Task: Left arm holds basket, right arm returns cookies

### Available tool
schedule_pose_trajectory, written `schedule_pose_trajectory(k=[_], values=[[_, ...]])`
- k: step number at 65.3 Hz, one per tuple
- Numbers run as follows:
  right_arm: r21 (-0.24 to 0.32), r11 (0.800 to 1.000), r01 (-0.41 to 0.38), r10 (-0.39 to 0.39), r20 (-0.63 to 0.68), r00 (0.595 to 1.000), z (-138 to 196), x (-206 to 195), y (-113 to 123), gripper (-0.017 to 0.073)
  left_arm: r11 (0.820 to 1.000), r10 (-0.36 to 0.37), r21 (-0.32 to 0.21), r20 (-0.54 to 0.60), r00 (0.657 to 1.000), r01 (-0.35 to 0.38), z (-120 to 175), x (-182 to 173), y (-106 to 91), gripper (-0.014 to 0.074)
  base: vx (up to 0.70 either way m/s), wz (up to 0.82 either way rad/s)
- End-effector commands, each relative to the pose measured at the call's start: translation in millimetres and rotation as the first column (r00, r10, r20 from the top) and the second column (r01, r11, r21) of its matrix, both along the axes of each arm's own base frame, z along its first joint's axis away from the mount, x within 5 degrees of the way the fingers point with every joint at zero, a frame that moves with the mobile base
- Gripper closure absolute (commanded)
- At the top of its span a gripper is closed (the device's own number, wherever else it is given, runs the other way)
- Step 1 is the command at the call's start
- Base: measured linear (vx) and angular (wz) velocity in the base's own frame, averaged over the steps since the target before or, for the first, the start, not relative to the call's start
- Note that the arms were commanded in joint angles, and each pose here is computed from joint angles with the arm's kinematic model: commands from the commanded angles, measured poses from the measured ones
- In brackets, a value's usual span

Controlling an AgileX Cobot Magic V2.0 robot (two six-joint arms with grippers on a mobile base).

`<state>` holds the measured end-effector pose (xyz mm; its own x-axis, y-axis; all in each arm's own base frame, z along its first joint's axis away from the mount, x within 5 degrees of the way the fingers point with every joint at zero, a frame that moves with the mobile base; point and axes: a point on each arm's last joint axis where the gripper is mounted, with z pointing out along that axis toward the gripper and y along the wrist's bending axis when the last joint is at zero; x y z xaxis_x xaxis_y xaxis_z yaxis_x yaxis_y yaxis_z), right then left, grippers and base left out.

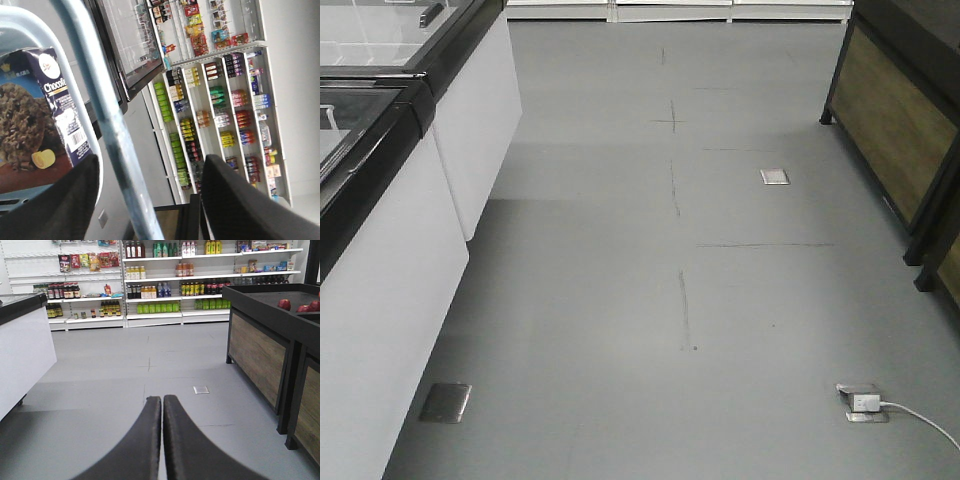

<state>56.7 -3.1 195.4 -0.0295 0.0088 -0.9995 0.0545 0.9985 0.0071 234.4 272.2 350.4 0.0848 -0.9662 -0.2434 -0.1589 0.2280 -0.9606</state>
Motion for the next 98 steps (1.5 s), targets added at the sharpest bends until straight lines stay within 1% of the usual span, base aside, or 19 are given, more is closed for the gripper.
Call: schedule_pose_trajectory(k=[1, 14, 19, 22, 31, 36, 43, 53, 57, 62, 69, 77, 84, 88, 93, 98], values=[[-0.011, 1.000, 0.004, -0.003, 0.086, 0.996, 6.7, -0.9, -0.1, 0.0567, 1.000, -0.018, 0.009, 0.152, 0.988, 0.017, 28.6, 1.7, -4.1, 0.0161, 0.00, 0.00], [-0.011, 1.000, 0.004, -0.003, 0.086, 0.996, 6.7, -0.9, -0.1, 0.0567, 0.999, 0.001, -0.041, 0.175, 0.985, 0.006, 18.2, 7.0, 6.2, 0.0161, 0.00, 0.00], [-0.011, 1.000, 0.004, -0.003, 0.086, 0.996, 6.7, -0.9, -0.1, 0.0567, 0.999, 0.003, -0.044, 0.174, 0.985, 0.005, 16.6, 8.7, 9.3, 0.0161, 0.00, 0.00], [-0.011, 1.000, 0.004, -0.003, 0.086, 0.996, 6.7, -0.9, -0.1, 0.0567, 0.999, -0.009, -0.043, 0.176, 0.984, 0.017, 16.0, 11.9, 10.6, 0.0161, 0.00, 0.00], [-0.011, 1.000, 0.004, -0.003, 0.086, 0.996, 6.7, -0.9, -0.1, 0.0567, 0.996, -0.089, -0.013, 0.201, 0.975, 0.093, 21.1, 25.6, 11.2, 0.0183, 0.00, 0.00], [-0.011, 1.000, 0.004, -0.003, 0.086, 0.996, 6.7, -0.9, -0.1, 0.0567, 0.994, -0.109, 0.009, 0.212, 0.971, 0.110, 27.1, 30.2, 10.4, 0.0230, 0.00, 0.00], [-0.011, 1.000, 0.004, -0.003, 0.086, 0.996, 6.7, -0.9, -0.1, 0.0567, 0.996, -0.094, 0.011, 0.211, 0.973, 0.094, 28.8, 30.1, 11.6, 0.0326, 0.00, 0.00], [-0.011, 1.000, 0.004, -0.003, 0.086, 0.996, 6.7, -0.9, -0.1, 0.0567, 0.994, -0.105, 0.012, 0.214, 0.971, 0.105, 29.1, 29.7, 10.8, 0.0529, 0.00, 0.00], [-0.011, 1.000, 0.004, -0.003, 0.086, 0.996, 6.7, -0.9, -0.1, 0.0567, 0.993, -0.115, 0.013, 0.217, 0.970, 0.115, 29.4, 29.7, 9.8, 0.0597, 0.00, 0.00], [-0.011, 1.000, 0.004, -0.003, 0.086, 0.996, 6.7, -0.9, -0.1, 0.0567, 0.992, -0.122, 0.014, 0.219, 0.968, 0.122, 30.3, 29.8, 8.5, 0.0602, 0.00, 0.00], [-0.011, 1.000, 0.004, -0.003, 0.086, 0.996, 6.7, -0.9, -0.1, 0.0567, 0.991, -0.127, -0.007, 0.226, 0.966, 0.132, 32.1, 29.3, 7.1, 0.0601, 0.00, 0.00], [-0.011, 1.000, 0.004, -0.003, 0.086, 0.996, 6.7, -0.9, -0.1, 0.0567, 0.988, -0.146, -0.015, 0.234, 0.961, 0.154, 37.8, 35.0, -1.1, 0.0601, 0.00, 0.00], [-0.011, 1.000, 0.004, -0.003, 0.086, 0.996, 6.7, -0.9, -0.1, 0.0567, 0.977, -0.211, 0.022, 0.253, 0.944, 0.213, 50.3, 47.6, -15.6, 0.0601, 0.00, 0.00], [-0.011, 1.000, 0.004, -0.003, 0.086, 0.996, 6.7, -0.9, -0.1, 0.0567, 0.967, -0.254, 0.056, 0.267, 0.930, 0.249, 61.2, 56.4, -26.5, 0.0601, 0.00, 0.00], [-0.011, 1.000, 0.004, -0.003, 0.086, 0.996, 6.7, -0.9, -0.1, 0.0567, 0.950, -0.313, 0.097, 0.283, 0.907, 0.298, 75.0, 70.6, -45.0, 0.0601, 0.00, 0.00], [-0.011, 1.000, 0.004, -0.003, 0.086, 0.996, 6.7, -0.9, -0.1, 0.0567, 0.924, -0.383, 0.131, 0.295, 0.876, 0.359, 85.2, 85.4, -68.0, 0.0601, 0.00, 0.00]])
